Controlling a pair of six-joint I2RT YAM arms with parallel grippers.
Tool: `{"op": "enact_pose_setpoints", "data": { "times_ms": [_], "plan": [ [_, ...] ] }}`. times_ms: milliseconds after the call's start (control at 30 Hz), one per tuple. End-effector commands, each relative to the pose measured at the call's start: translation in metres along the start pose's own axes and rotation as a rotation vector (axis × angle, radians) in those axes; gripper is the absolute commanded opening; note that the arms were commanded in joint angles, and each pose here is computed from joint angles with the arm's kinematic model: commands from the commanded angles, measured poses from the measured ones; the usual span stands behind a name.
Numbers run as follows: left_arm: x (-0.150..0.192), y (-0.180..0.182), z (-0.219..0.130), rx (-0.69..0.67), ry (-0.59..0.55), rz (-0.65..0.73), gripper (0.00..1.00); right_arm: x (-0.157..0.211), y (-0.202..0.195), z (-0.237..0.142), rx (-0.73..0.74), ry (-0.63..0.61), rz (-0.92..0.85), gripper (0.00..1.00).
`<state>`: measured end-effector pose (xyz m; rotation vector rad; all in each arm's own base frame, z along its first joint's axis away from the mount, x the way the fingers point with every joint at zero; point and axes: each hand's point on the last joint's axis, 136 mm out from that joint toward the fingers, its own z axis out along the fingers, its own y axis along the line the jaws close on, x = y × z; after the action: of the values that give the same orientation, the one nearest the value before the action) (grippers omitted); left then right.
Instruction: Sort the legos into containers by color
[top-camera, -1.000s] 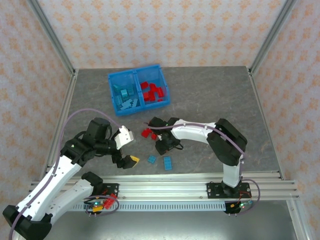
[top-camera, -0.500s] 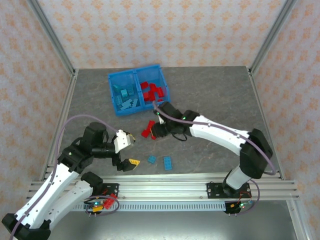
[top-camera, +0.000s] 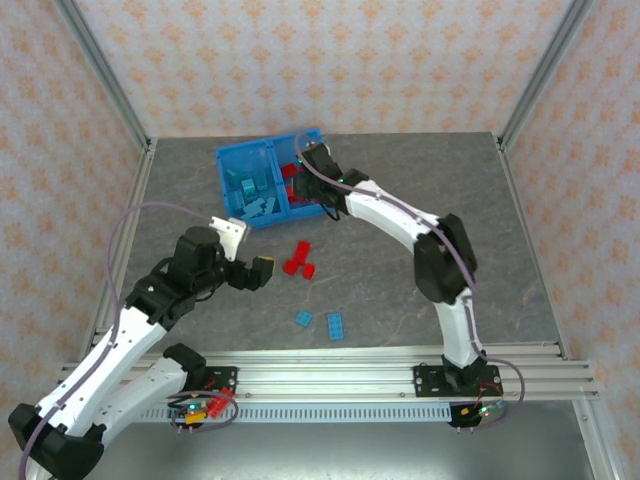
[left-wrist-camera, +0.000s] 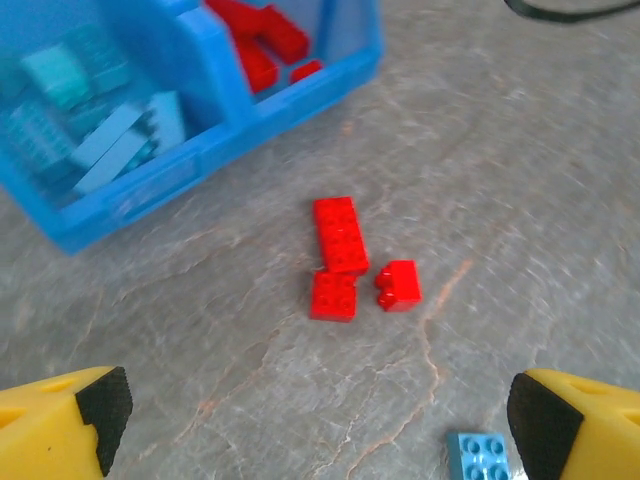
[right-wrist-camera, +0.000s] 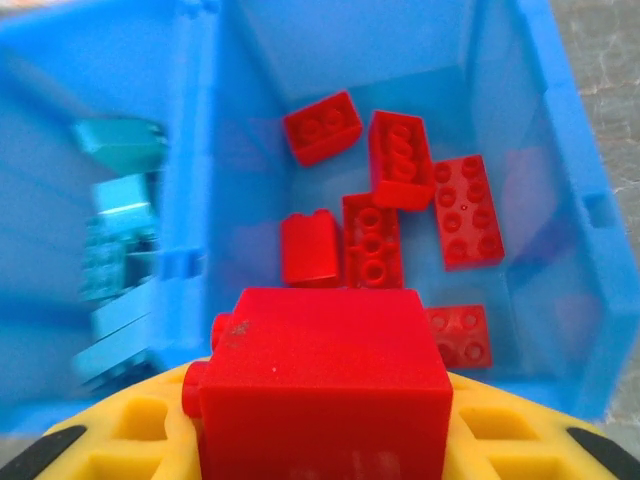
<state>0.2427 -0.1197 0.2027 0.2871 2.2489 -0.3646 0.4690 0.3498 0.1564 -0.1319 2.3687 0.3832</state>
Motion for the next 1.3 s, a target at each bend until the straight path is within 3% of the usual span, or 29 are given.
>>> {"op": "enact_pose_setpoints", "data": {
  "times_ms": [0,133,300,467,567,733,867,1033,1267],
  "plan": [
    [0.004,0.021,0.003,-0.122,-0.003,-0.223,1.00,-0.008,-0.006,0.019,0.031,0.034,0.015,0.45],
    [0.016,0.041,0.006,-0.241,0.012,-0.428,0.99,-0.015,0.001,0.028,0.017,0.056,0.025,0.61],
    [0.025,0.043,0.013,-0.265,0.044,-0.509,1.00,-0.036,0.008,0.002,-0.018,0.010,0.045,0.66],
    [0.029,0.023,0.033,-0.170,0.116,-0.560,1.00,-0.048,0.010,-0.049,-0.062,-0.020,0.067,0.65],
    [0.036,0.006,0.053,-0.107,0.184,-0.624,1.00,-0.045,0.000,-0.103,-0.094,-0.065,0.078,0.66],
    [0.046,-0.036,0.082,-0.073,0.271,-0.485,1.00,0.003,-0.030,-0.198,-0.181,-0.089,0.040,0.73],
    [0.051,-0.064,0.107,-0.104,0.335,-0.311,0.97,0.073,-0.061,-0.257,-0.239,-0.027,0.008,0.78],
    [0.060,-0.052,0.138,-0.264,0.439,-0.083,0.81,0.137,-0.112,-0.294,-0.154,0.016,0.087,0.79],
    [0.073,-0.064,0.173,-0.231,0.534,0.022,0.61,0.148,-0.132,-0.322,-0.147,-0.049,0.207,0.78]
  ]
}}
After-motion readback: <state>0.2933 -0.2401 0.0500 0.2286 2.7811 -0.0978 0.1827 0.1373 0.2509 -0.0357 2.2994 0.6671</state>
